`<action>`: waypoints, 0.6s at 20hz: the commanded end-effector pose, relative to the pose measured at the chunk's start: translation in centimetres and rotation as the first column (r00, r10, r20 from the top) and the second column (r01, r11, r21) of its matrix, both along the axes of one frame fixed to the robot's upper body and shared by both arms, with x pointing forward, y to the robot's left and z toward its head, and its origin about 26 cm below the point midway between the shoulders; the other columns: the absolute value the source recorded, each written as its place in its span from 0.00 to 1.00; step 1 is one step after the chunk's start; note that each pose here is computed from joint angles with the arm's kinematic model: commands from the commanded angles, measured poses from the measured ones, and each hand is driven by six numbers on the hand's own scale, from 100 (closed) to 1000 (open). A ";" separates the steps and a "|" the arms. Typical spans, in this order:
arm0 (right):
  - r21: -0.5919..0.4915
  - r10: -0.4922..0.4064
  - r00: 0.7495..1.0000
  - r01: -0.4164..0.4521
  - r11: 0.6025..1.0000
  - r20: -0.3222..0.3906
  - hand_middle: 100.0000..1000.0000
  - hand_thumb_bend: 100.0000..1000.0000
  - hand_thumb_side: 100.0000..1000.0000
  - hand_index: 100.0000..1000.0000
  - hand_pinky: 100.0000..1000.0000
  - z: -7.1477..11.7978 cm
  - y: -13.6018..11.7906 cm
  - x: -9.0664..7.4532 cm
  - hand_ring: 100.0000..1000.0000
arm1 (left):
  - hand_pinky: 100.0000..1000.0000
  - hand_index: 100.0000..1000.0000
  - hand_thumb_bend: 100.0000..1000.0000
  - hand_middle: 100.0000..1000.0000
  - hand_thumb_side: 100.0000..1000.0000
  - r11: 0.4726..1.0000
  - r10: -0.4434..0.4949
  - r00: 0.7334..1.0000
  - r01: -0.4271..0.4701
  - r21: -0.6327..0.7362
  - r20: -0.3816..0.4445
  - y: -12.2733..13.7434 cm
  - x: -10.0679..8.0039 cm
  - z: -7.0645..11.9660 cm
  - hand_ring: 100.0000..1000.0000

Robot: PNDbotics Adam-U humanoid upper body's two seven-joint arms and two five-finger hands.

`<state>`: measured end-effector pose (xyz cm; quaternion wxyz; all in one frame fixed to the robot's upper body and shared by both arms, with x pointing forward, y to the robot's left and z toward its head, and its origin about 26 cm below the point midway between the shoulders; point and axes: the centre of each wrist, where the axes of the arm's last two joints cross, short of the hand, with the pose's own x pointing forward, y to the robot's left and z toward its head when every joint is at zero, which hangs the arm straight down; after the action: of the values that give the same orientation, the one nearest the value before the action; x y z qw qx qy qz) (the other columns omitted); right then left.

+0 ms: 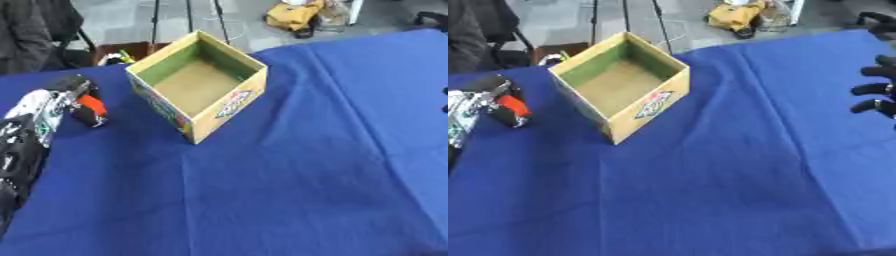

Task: Pick up objects on the table and place them in the box.

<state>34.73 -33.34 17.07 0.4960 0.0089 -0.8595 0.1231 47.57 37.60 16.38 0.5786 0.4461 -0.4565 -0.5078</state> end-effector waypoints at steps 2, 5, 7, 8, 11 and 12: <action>-0.002 -0.015 1.000 0.015 1.000 0.018 0.71 0.22 0.61 0.84 0.48 0.6 -0.7 -0.1 0.63 | 0.43 0.52 0.28 0.31 0.05 0.999 -0.048 0.997 0.048 0.005 0.064 0.2 0.0 4.5 0.28; -0.002 -0.016 1.000 0.016 1.000 0.015 0.71 0.22 0.61 0.84 0.48 0.5 -0.7 -0.2 0.63 | 0.44 0.52 0.29 0.31 0.06 0.992 -0.126 0.988 0.126 0.002 0.091 -1.8 0.3 6.6 0.28; -0.001 -0.013 1.000 0.013 1.000 0.012 0.71 0.22 0.61 0.84 0.48 0.4 -0.7 -0.1 0.63 | 0.44 0.52 0.29 0.31 0.06 0.981 -0.190 0.975 0.192 0.000 0.116 -4.1 0.7 7.7 0.29; -0.001 -0.010 1.000 0.010 1.000 0.010 0.71 0.22 0.61 0.84 0.48 0.3 -0.6 -0.1 0.63 | 0.44 0.52 0.29 0.31 0.06 0.974 -0.224 0.966 0.225 0.002 0.127 -5.5 0.9 8.2 0.29; -0.005 0.006 1.000 -0.006 1.000 0.006 0.71 0.22 0.62 0.84 0.48 0.3 -0.3 0.0 0.63 | 0.45 0.52 0.29 0.31 0.06 0.948 -0.318 0.935 0.319 0.022 0.156 -9.5 1.4 9.3 0.29; -0.006 0.012 1.000 -0.012 1.000 0.007 0.71 0.21 0.62 0.84 0.48 0.4 -0.2 0.0 0.63 | 0.45 0.53 0.29 0.31 0.06 0.939 -0.343 0.926 0.344 0.025 0.160 -10.7 1.6 9.4 0.29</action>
<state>34.68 -33.47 16.62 0.5020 0.0105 -0.8561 0.1224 49.19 28.04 23.91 0.4678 0.3912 -0.5597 -0.5611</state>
